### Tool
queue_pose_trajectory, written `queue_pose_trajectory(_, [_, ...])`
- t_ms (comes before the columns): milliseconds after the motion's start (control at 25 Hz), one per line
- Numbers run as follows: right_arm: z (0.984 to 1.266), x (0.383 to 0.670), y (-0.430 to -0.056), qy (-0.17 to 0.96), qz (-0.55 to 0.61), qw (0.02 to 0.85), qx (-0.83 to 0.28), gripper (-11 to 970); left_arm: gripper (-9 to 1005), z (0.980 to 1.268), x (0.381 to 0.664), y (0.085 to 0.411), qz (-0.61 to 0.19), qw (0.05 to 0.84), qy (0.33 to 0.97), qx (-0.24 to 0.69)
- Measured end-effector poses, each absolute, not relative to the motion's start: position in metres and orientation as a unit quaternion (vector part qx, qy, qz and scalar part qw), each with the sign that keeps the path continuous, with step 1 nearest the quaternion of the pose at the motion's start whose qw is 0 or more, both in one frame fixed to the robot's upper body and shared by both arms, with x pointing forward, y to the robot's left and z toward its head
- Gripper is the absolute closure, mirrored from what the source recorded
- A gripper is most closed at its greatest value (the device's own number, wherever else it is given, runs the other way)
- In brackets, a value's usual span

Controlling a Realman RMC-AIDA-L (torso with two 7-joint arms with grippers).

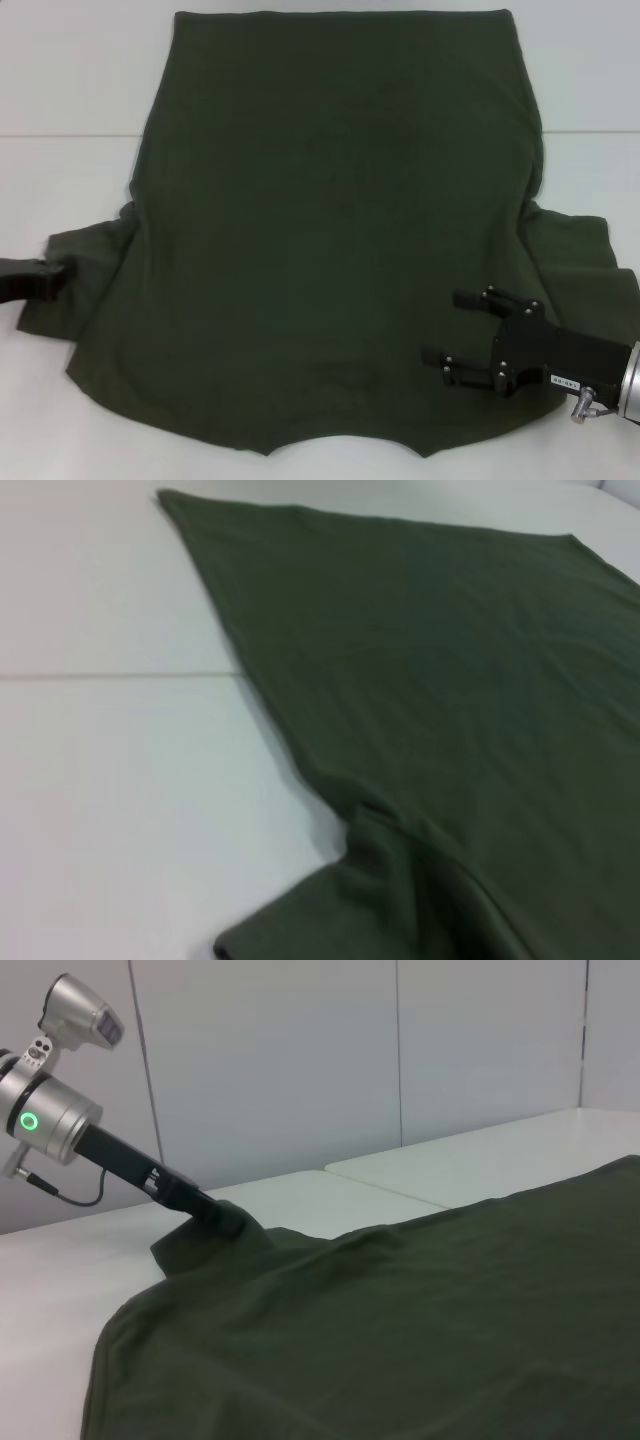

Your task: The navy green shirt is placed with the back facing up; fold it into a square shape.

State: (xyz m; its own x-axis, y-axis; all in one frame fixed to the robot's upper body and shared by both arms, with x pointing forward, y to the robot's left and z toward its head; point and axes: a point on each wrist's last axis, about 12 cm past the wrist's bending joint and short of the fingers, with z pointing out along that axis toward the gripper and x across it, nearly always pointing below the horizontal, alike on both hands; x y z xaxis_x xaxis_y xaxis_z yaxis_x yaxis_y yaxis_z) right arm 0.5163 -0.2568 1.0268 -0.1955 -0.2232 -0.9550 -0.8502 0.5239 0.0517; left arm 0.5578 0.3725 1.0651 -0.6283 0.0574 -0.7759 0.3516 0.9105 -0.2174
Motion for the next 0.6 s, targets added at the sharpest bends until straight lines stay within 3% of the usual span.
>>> queue_pose_trajectory(600, [1.027,0.517,-0.256,0.707,0.310,0.509,-0.379,31,980,1.098,0.568,0.393,-0.150,0.418,0.892,0.077])
